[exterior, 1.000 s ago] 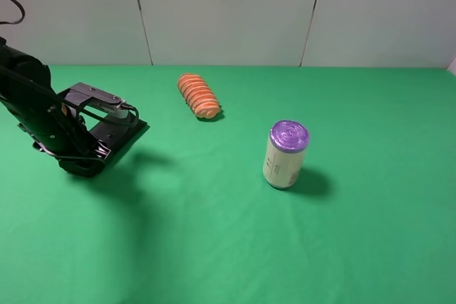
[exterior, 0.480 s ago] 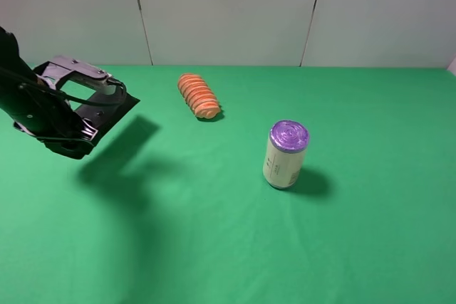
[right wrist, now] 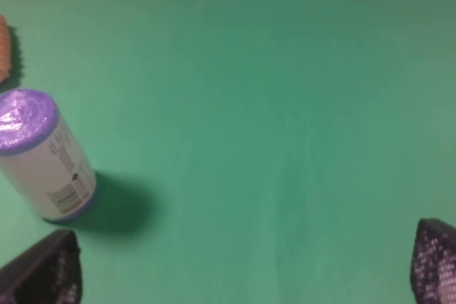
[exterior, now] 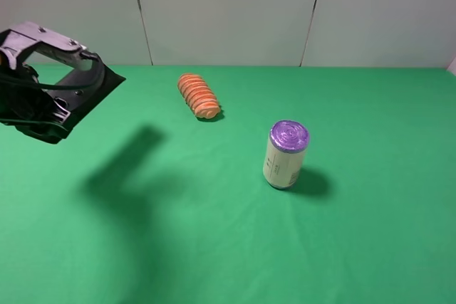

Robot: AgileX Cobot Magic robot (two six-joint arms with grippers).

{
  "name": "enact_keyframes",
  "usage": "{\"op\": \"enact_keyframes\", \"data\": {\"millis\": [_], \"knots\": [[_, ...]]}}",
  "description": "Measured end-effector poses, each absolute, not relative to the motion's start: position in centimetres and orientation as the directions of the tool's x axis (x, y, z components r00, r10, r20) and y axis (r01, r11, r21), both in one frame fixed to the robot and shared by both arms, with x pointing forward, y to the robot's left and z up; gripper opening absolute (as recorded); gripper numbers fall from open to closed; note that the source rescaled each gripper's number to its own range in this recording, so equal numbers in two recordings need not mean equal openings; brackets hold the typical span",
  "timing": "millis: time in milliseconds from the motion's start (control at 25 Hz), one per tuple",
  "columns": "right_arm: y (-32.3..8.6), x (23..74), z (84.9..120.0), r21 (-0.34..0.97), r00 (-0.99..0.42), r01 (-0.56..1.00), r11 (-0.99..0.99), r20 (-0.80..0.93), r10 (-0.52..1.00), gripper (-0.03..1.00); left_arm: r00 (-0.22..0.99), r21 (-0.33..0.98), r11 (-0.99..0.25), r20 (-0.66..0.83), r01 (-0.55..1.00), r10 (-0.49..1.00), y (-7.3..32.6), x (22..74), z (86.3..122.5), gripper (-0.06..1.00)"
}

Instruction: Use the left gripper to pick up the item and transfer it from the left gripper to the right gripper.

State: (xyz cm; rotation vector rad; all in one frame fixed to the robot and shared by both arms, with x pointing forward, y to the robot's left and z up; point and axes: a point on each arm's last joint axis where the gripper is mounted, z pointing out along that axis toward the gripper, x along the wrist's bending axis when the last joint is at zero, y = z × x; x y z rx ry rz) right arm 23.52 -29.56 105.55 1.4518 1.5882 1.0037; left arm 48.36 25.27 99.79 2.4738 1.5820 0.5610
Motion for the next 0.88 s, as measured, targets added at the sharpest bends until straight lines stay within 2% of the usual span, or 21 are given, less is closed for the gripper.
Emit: {"op": "enact_keyframes", "data": {"millis": [240,600,880], "knots": [[-29.6,23.5,105.5,0.911,-0.077,0.410,0.050,-0.020,0.997,1.00,0.404,0.327,-0.455,0.215,0.828,0.889,24.9,48.7,102.8,0.02],[-29.5,23.5,105.6,0.911,-0.081,0.410,0.046,-0.014,0.997,1.00,0.510,0.426,-0.520,0.148,0.740,0.848,23.3,49.9,106.6,0.02],[-28.8,25.6,107.3,0.871,-0.119,0.491,0.004,0.063,0.991,1.00,0.682,0.429,-0.684,0.189,0.590,0.707,20.1,49.2,107.6,0.02]]}}
